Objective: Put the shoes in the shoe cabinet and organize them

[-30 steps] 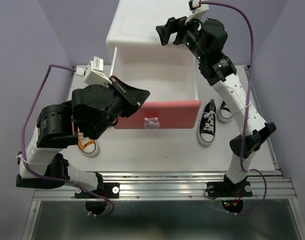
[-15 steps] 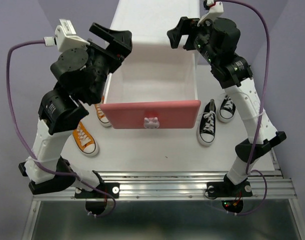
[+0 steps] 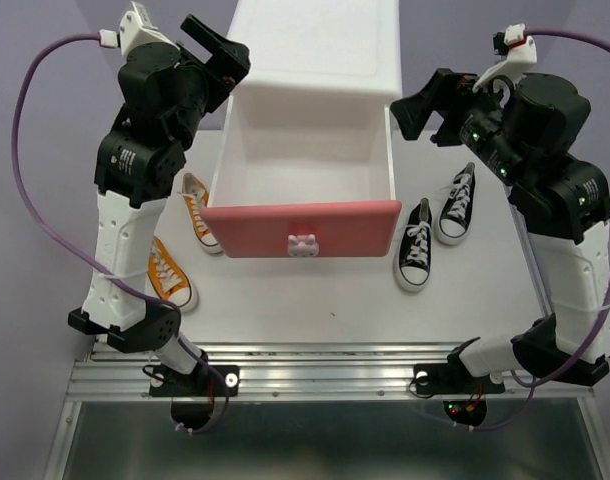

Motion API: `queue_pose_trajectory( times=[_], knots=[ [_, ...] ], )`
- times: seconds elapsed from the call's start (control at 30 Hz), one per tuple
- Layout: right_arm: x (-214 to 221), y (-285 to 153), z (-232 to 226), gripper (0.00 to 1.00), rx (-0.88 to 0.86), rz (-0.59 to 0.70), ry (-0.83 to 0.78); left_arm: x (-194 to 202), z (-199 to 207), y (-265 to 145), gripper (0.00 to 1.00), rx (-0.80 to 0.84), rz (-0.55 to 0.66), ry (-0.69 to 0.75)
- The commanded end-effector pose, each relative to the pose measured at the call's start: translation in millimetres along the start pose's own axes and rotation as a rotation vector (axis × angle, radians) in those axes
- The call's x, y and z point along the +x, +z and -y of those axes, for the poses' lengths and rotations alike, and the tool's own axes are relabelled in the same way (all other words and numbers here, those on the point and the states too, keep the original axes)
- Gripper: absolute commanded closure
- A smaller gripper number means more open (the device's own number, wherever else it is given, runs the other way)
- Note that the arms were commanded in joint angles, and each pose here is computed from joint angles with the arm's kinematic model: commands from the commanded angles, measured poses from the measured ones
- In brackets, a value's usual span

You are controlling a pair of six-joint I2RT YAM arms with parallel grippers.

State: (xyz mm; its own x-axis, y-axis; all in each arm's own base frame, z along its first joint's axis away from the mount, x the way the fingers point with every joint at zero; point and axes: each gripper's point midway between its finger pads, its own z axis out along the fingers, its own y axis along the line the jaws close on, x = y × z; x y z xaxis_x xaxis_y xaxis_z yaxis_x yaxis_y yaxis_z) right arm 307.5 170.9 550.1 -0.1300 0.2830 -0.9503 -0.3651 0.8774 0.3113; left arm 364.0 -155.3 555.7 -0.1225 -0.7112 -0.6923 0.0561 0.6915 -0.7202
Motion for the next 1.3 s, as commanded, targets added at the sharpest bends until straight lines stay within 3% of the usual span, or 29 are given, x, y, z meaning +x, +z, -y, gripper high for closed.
queue_pose_trajectory(
  times=[0.0, 0.2, 0.37, 0.53, 0.67, 1.0, 1.27],
  knots=[
    [56.8, -5.1, -1.1, 0.0, -0.023, -0.222, 0.05, -31.9, 1.3, -22.6, 0.01, 0.055, 0.038, -0.008],
    [83.8, 1.6, -15.6, 0.01, -0.079, -0.328, 0.144, -20.1, -19.7, -4.2, 0.01, 0.008, -0.007, 0.057],
    [98.8, 15.1, -4.1, 0.17, 0.006, -0.368, 0.174, -19.5, -39.3, 13.3, 0.01, -0.049, 0.0, 0.114],
    [95.8, 18.4, 9.4, 0.58, 0.101, -0.353, 0.193, -16.4, -48.8, 30.6, 0.01, -0.059, -0.016, 0.135],
    [108.0, 11.0, 2.4, 0.75, 0.07, -0.412, 0.225, -10.8, -55.3, 40.3, 0.01, -0.073, -0.032, 0.138],
    [122.5, -18.0, -36.8, 0.81, -0.13, -0.504, 0.349, 13.0, -54.4, 62.2, 0.01, -0.04, -0.106, 0.117],
    [125.2, -10.1, -67.5, 0.83, -0.251, -0.49, 0.475, 27.3, -53.2, 60.2, 0.03, -0.022, -0.157, 0.06]
  ],
)
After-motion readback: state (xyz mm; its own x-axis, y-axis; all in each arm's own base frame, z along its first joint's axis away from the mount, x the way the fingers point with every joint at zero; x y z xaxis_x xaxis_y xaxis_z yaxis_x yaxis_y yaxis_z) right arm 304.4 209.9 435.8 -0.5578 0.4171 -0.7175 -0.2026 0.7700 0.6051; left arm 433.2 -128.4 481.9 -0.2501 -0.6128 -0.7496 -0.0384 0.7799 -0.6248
